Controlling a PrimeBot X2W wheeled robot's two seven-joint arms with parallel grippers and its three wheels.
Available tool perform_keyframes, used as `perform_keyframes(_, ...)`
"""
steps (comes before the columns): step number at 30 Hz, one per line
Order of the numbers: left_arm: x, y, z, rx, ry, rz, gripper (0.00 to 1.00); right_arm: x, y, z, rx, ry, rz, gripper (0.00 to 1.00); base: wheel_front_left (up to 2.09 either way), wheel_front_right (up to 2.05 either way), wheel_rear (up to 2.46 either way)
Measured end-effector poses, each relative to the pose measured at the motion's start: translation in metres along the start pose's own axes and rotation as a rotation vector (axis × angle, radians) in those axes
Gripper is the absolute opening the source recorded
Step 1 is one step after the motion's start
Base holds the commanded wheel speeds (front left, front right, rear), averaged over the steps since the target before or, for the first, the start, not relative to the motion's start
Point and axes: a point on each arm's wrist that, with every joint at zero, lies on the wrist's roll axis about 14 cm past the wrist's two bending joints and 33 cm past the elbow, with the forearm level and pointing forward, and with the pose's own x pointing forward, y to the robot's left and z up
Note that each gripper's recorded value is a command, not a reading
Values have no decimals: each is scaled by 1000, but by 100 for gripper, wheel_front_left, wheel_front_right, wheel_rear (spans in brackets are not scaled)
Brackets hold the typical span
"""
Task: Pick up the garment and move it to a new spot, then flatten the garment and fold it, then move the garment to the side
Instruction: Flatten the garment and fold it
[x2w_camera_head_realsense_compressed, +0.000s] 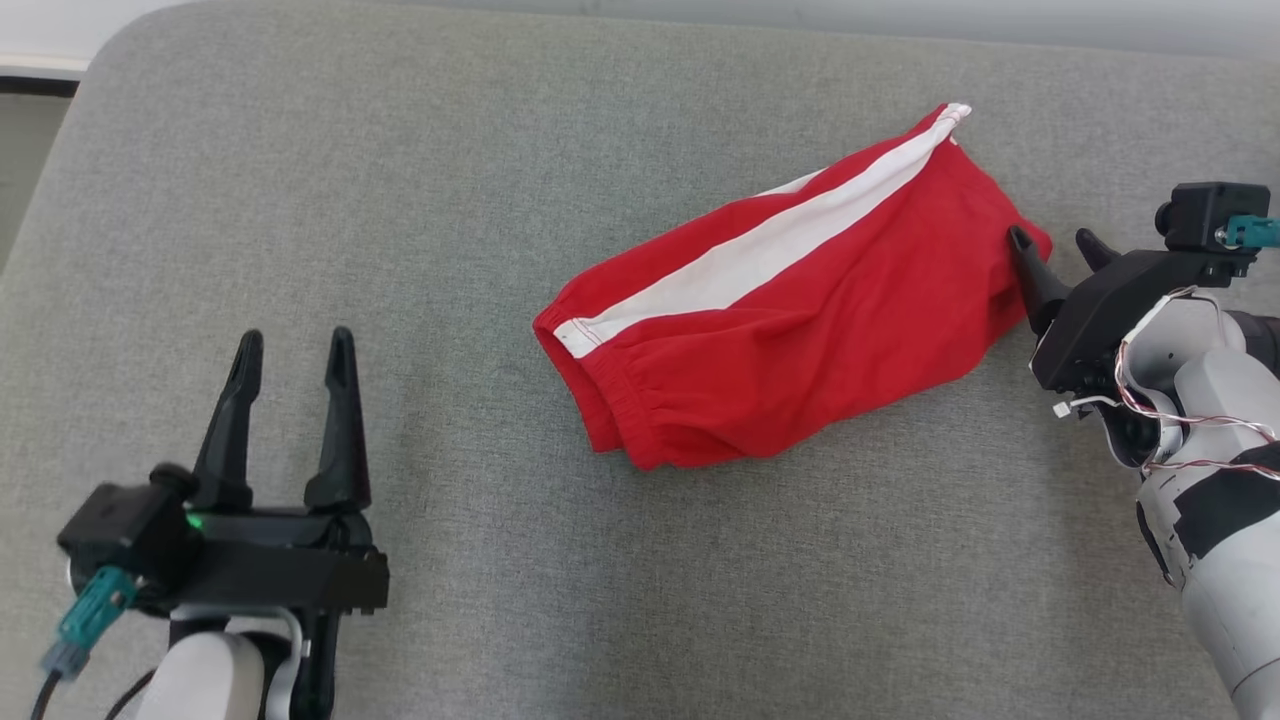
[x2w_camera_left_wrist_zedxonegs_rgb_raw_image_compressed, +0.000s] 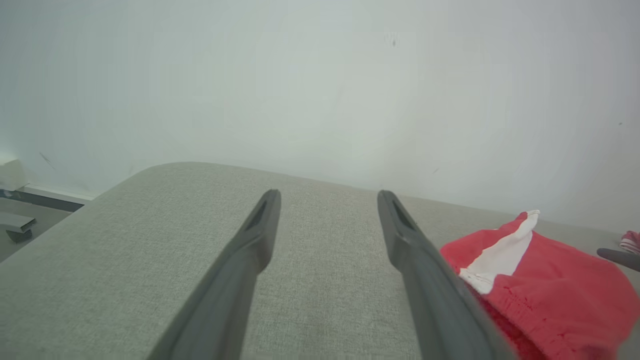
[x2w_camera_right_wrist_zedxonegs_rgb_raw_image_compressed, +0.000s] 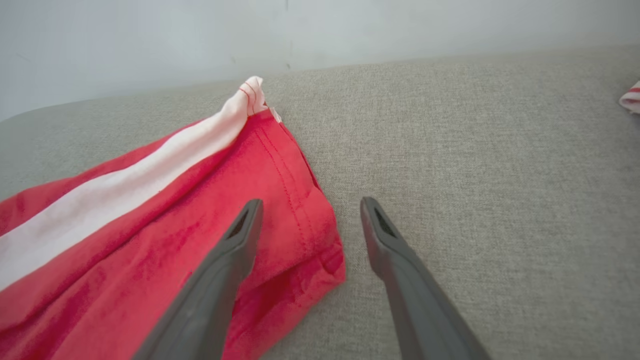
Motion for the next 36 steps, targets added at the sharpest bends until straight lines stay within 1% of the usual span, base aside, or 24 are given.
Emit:
perform_keyframes(3,-7,8,-4,12,7,25,100,4,-1,-7,-23,20,-8,100,0,0,0)
perform_keyframes(7,-15,13,-12,28,30,37,100,8,-4,-15,-24,53,-23,100,0,0,0)
perform_keyframes(10,-18,16,-16,28,42,48,100,11,1,-27,-36,100,-17,100,0,0,0)
perform_keyframes(11,-19,17,-17,28,45,51,100,11,4,-29,-34,114,-13,90,0,0,0)
perform_keyframes(12,-19,18,-19,26,50,54,100,12,6,-30,-26,118,-10,40,0,0,0)
perform_keyframes(13,-20,19,-20,30,53,56,100,12,7,-30,-18,120,-7,0,0,0,0)
perform_keyframes(18,-20,19,-22,35,58,54,100,8,12,-27,18,94,4,0,0,0,0)
perform_keyframes(23,-23,16,-22,34,61,45,100,-4,8,-21,60,45,-5,0,0,0,0)
perform_keyframes(26,-25,13,-21,34,58,34,100,-18,-1,-23,90,23,-19,0,0,0,0)
perform_keyframes(31,-29,6,-21,28,60,16,100,-52,-26,-37,162,0,-66,0,0,0,0)
perform_keyframes(36,-30,-7,-22,19,60,-21,100,-93,-65,-53,241,-33,-148,0,0,0,0)
